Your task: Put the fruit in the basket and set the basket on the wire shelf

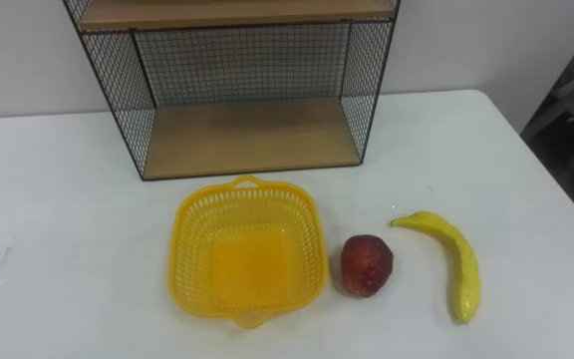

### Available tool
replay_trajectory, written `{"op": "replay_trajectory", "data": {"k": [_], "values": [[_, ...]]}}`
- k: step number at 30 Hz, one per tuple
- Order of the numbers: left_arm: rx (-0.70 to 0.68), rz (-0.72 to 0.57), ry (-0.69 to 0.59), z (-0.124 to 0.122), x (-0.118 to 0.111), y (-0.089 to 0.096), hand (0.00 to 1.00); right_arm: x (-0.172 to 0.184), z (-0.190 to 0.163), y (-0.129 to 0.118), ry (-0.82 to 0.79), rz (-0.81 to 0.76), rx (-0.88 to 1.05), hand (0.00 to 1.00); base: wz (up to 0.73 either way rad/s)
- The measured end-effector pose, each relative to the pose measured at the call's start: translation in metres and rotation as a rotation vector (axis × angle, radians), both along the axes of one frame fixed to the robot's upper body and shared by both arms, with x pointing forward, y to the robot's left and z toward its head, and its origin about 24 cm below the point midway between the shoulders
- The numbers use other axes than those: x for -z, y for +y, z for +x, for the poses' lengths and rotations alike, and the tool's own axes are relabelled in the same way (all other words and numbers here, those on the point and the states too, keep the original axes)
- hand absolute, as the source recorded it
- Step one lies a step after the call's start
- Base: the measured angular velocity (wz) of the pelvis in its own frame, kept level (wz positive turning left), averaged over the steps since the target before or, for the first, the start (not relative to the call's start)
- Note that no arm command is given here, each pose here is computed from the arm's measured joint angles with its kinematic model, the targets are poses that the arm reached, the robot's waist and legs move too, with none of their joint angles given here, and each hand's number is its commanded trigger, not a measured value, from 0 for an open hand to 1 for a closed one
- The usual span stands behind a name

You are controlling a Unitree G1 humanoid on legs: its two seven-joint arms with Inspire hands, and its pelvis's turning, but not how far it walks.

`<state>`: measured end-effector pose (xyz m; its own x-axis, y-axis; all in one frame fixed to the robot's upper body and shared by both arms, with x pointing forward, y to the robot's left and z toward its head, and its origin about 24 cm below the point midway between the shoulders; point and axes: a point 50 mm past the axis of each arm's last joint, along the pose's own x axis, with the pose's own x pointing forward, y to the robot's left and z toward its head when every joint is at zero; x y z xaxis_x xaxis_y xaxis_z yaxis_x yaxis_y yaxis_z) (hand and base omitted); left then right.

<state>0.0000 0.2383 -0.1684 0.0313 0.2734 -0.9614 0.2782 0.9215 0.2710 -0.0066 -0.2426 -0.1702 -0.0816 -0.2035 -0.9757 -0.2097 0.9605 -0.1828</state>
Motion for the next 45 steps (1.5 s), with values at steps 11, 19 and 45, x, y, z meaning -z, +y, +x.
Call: {"op": "replay_trajectory", "data": {"k": [11, 19, 45], "values": [[-0.002, 0.001, 0.011, -0.004, 0.0, 0.0, 0.0, 0.0, 0.001, 0.002, 0.002, 0.032, 0.009, 0.0, 0.01], [0.004, 0.003, -0.002, -0.005, 0.0, -0.002, 0.0, 0.001, -0.002, 0.004, -0.057, 0.008, 0.276, 0.0, 0.0], [-0.332, 0.202, -0.182, -0.03, -0.017, 0.038, 0.0, -0.064, 0.036, -0.105, -0.87, -0.417, 2.063, 0.0, -0.05]]}}
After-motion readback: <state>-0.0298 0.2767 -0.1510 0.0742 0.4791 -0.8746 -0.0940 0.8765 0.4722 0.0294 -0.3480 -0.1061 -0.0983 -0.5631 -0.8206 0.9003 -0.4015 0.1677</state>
